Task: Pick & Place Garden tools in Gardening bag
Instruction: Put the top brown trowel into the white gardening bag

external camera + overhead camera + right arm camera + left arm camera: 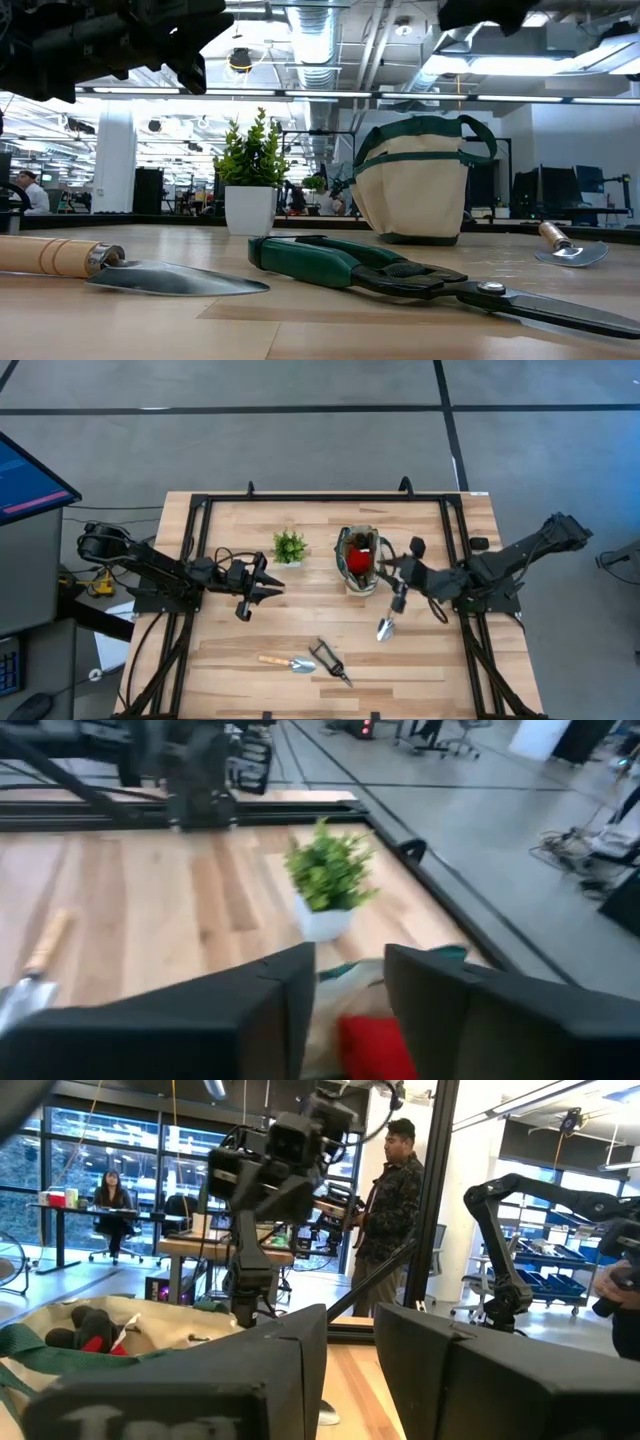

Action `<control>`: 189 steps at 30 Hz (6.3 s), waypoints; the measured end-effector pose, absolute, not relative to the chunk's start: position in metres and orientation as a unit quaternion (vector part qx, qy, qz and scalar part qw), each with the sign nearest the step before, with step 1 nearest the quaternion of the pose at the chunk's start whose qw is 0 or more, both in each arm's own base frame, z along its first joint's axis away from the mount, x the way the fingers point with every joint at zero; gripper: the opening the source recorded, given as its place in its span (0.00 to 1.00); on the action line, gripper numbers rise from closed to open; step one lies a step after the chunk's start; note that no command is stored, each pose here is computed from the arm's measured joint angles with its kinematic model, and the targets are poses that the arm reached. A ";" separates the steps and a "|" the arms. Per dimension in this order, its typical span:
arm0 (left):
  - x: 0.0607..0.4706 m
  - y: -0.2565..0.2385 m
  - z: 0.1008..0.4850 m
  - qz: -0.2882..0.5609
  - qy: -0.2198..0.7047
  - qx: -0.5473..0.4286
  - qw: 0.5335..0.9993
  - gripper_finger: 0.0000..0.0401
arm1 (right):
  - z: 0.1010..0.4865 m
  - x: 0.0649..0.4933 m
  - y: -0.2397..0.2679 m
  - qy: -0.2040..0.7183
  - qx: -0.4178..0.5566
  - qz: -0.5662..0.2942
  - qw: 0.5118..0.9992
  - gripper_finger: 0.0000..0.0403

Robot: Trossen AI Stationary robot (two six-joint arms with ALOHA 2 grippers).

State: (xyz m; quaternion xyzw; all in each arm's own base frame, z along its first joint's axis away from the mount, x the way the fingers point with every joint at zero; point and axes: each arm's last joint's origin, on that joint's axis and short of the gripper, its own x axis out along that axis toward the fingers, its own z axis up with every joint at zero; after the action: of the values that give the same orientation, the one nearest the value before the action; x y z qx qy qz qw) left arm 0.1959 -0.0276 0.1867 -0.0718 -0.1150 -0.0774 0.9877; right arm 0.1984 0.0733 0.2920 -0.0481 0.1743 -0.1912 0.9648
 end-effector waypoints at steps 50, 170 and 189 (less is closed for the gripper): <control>0.196 -0.028 0.185 -0.076 -0.108 -0.062 0.989 0.19 | 0.192 0.188 0.160 0.477 -0.016 0.052 0.877 0.00; 0.196 -0.035 0.183 -0.101 -0.092 -0.064 0.989 0.19 | 0.188 0.231 0.169 0.477 -0.186 -0.140 0.847 0.00; 0.195 -0.036 0.183 -0.102 -0.093 -0.064 0.988 0.19 | 0.233 0.228 0.163 0.282 -0.157 -0.250 0.913 0.00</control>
State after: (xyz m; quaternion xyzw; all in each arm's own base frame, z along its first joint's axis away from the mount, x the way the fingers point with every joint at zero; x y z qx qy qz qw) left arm 0.1955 -0.0358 0.1826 -0.0640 -0.0926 -0.1020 0.9884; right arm 0.2275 0.1631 0.2331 -0.1571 0.2817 -0.2505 0.9128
